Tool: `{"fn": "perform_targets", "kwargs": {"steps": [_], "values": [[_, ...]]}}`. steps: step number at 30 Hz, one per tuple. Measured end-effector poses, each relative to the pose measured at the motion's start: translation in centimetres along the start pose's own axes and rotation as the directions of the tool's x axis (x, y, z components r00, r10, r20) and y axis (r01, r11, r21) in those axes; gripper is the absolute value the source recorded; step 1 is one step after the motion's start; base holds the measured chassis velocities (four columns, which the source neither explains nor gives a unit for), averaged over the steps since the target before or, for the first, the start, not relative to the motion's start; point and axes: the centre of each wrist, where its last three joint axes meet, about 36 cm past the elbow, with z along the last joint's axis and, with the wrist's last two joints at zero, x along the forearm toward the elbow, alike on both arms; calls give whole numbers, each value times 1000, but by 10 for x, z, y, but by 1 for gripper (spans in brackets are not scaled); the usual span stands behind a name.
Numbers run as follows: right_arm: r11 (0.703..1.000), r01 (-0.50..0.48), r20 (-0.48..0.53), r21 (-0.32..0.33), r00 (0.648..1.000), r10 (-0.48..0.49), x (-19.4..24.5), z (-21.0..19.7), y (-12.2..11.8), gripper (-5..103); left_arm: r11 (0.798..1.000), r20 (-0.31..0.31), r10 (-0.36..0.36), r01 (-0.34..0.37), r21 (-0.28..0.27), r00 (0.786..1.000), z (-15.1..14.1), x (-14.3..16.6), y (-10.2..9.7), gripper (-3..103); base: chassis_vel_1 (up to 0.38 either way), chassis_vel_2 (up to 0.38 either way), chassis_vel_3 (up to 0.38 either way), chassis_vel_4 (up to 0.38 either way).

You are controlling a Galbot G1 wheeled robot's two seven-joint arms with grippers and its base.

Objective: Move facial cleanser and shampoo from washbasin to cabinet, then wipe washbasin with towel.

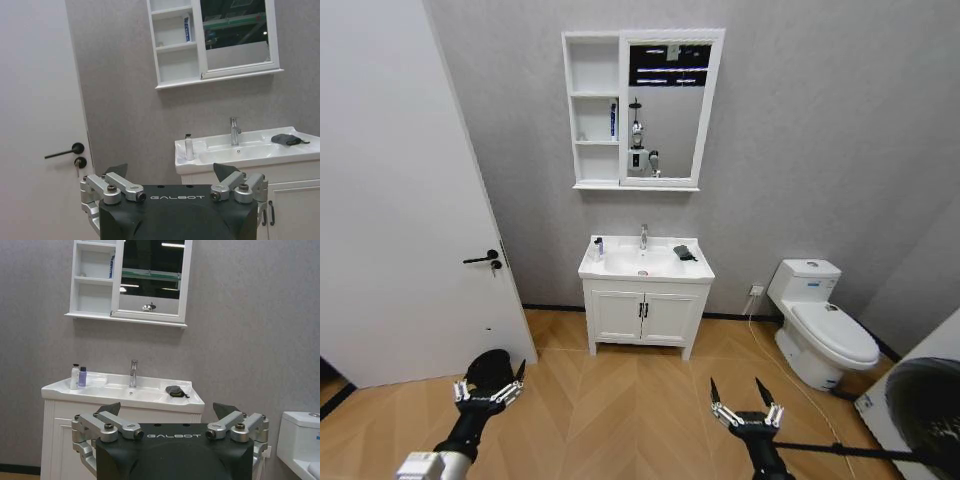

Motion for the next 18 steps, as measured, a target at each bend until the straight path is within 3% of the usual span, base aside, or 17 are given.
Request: {"fn": "perform_targets", "kwargs": {"steps": [7,18], "values": [[1000,4,0,3,1000,-4,3,-3,1,100,1000,18,15,-15,-15,1000,-1,-7,-5,97,-59,71,65,-57],[1000,2,2,-4,1000,-2,1,-2,4,100,1000,6,6,-6,10,1000,4,-12,-5,97,-196,190,190,-203]]}}
